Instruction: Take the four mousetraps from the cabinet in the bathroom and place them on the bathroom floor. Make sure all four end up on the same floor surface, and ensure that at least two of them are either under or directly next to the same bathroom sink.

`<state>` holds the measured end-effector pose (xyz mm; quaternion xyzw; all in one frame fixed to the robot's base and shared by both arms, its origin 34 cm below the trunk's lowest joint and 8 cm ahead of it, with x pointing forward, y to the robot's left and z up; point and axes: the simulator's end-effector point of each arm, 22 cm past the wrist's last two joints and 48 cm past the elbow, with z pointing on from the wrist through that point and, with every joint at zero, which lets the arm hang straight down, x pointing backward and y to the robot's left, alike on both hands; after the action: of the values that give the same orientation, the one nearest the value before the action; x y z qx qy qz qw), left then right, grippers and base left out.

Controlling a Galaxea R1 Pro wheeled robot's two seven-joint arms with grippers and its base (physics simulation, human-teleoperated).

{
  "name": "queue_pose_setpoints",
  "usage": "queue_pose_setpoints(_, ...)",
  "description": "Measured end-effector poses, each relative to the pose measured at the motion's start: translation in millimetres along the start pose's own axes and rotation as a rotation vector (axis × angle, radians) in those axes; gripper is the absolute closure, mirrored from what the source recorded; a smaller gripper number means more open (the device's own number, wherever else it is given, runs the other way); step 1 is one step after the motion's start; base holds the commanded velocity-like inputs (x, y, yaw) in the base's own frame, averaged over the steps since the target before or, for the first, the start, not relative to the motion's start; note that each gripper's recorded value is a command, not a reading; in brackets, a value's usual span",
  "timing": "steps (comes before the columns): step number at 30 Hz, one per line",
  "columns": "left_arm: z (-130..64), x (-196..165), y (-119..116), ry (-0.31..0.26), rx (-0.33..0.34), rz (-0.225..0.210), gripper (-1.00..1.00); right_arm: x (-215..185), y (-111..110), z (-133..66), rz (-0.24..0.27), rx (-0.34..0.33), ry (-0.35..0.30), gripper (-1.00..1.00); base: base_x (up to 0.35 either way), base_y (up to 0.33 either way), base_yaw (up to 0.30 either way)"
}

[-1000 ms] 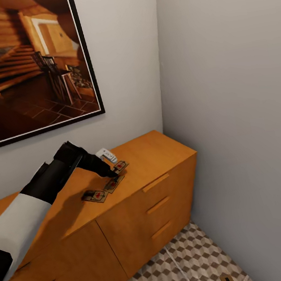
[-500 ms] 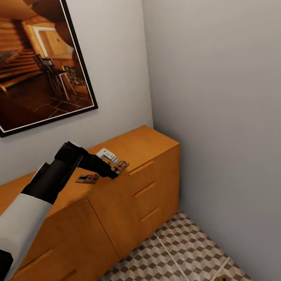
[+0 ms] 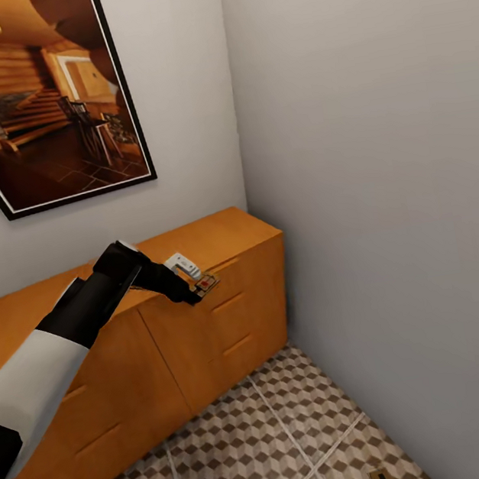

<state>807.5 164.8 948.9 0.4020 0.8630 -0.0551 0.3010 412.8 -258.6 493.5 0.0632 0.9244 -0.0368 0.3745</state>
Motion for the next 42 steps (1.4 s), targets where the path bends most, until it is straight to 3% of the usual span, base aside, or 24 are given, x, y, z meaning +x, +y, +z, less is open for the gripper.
queue_pose_setpoints(8, 8.0, 9, -3, 0.031, 0.009, -0.003, 1.00, 0, 0, -0.2, 0.000, 0.000, 0.000, 1.00, -0.136, -0.090, 0.000)
queue_pose_setpoints(14, 47.0, 42, -35, 0.174, 0.058, 0.042, 1.00, 0, 0, -0.3, 0.000, 0.000, 0.000, 1.00, -0.007, -0.005, 0.000)
queue_pose_setpoints(17, 61.7, 52, -47, 0.215, 0.083, 0.037, 1.00, 0, 0, -0.2, 0.000, 0.000, -0.001, 1.00, -0.001, -0.001, 0.000)
queue_pose_setpoints(20, 92.5, 78, -75, 0.284, 0.145, 0.016, 1.00, 0, 0, -0.2, 0.000, 0.000, 0.000, 1.00, 0.000, 0.000, 0.000)
queue_pose_setpoints(23, 119.2, 104, -92, 0.313, 0.201, 0.035, 1.00, 0, 0, -0.2, 0.000, 0.000, 0.000, 1.00, 0.000, 0.000, 0.000)
queue_pose_setpoints(28, 148.4, 147, -101, 0.357, 0.209, 0.049, 1.00, 0, 0, -0.2, 0.001, 0.000, -0.001, 1.00, 0.000, 0.000, 0.000)
queue_pose_setpoints(33, 176.0, 184, -108, 0.317, 0.173, 0.074, 1.00, 0, -1, -0.1, 0.000, 0.001, -0.001, 1.00, 0.000, 0.000, 0.000)
queue_pose_setpoints(34, 178.5, 188, -109, 0.309, 0.169, 0.064, 1.00, 0, -1, -0.1, 0.000, 0.001, -0.001, 1.00, 0.000, 0.000, 0.000)
queue_pose_setpoints(39, 197.5, 233, -116, 0.242, 0.135, -0.075, 1.00, 0, -1, 0.0, -0.001, 0.001, -0.001, 1.00, 0.000, 0.000, 0.000)
queue_pose_setpoints(42, 207.4, 265, -120, 0.211, 0.080, -0.086, 1.00, 0, -1, 0.0, -0.002, -0.001, -0.001, 1.00, 0.000, 0.000, 0.000)
